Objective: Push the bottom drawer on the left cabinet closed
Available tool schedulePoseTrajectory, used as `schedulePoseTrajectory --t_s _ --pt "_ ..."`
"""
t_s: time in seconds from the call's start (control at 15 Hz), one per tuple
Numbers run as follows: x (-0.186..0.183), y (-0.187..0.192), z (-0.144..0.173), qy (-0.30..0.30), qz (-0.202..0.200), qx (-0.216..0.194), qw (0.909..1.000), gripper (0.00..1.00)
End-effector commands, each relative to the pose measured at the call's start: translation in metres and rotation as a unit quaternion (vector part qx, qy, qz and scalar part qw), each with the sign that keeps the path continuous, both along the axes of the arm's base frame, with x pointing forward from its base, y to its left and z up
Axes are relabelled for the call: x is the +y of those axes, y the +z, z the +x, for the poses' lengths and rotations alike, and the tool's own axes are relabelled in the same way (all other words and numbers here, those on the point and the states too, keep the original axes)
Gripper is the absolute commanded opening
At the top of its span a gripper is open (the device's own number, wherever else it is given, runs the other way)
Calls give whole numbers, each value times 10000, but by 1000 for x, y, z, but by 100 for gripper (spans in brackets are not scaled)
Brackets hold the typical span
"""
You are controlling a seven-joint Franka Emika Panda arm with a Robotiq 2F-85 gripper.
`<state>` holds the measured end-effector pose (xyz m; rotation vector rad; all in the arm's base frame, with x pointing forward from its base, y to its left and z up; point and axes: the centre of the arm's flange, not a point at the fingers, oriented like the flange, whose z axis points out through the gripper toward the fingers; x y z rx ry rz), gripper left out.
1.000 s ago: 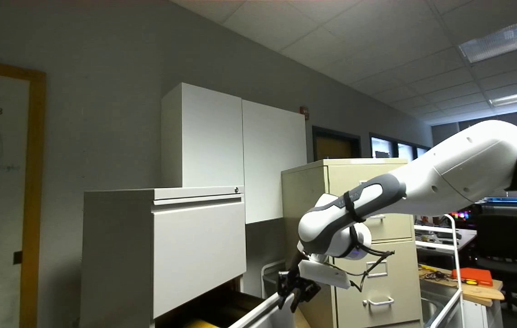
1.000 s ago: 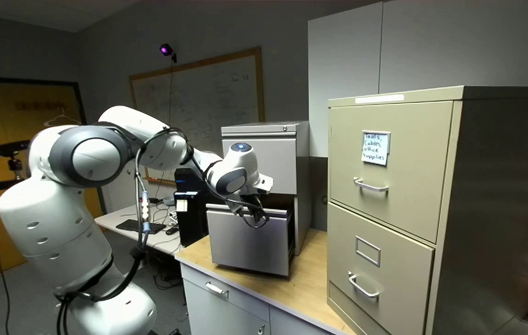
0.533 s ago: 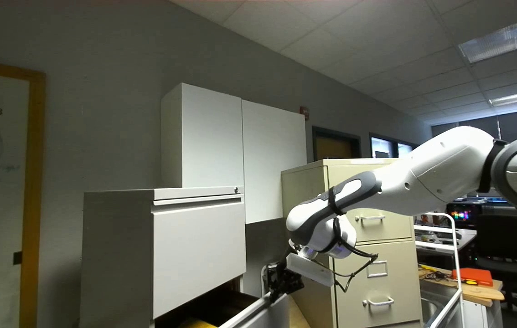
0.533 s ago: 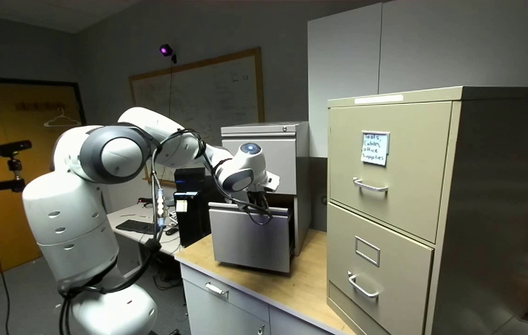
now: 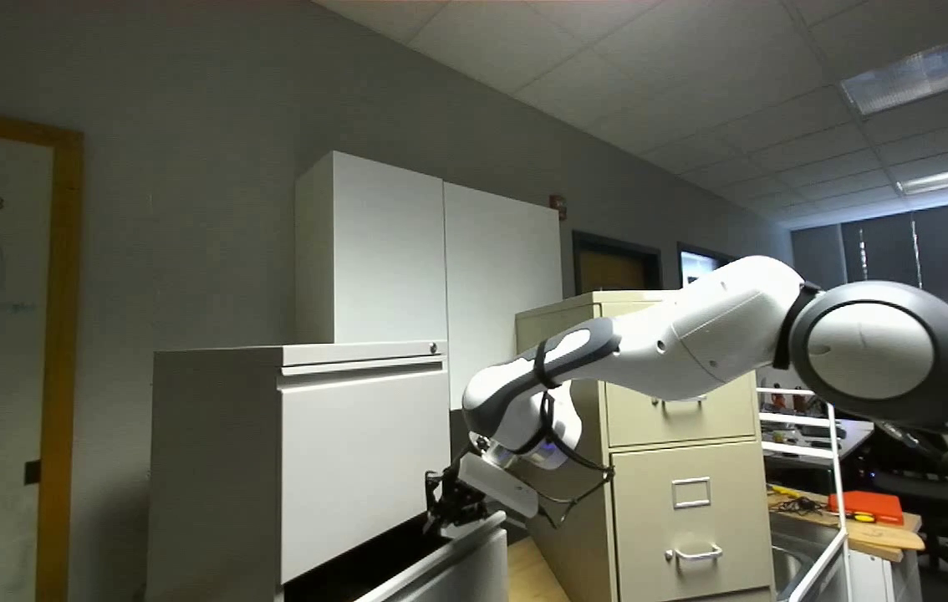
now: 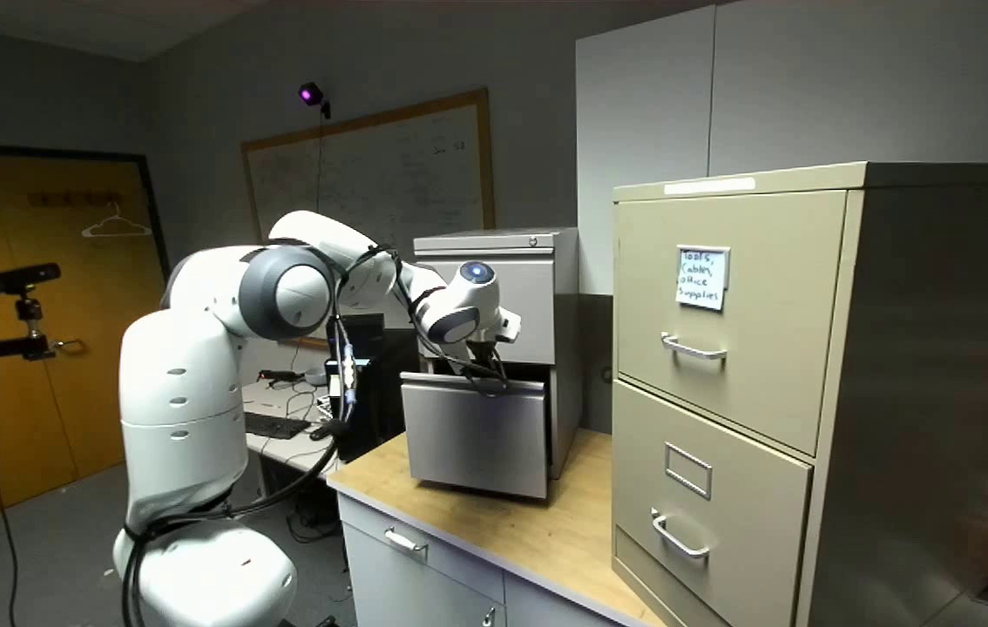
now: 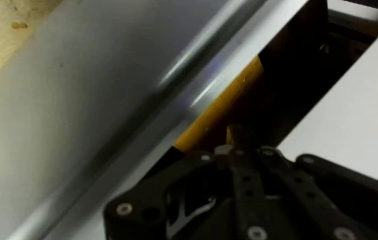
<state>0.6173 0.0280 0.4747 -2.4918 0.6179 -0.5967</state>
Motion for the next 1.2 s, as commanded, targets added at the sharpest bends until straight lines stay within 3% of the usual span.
schedulePoseTrajectory --t_s 0.0,0.33,0.73,0.93,1.13 --pt "18 2 59 240 72 -139 9996 2" --pt "24 41 68 343 -94 -449 9984 1" --pt "4 108 23 269 -334 -932 9947 1" --pt "-28 107 -3 26 -286 -848 9960 1" --pt "-64 81 -30 -273 -243 -523 9980 1"
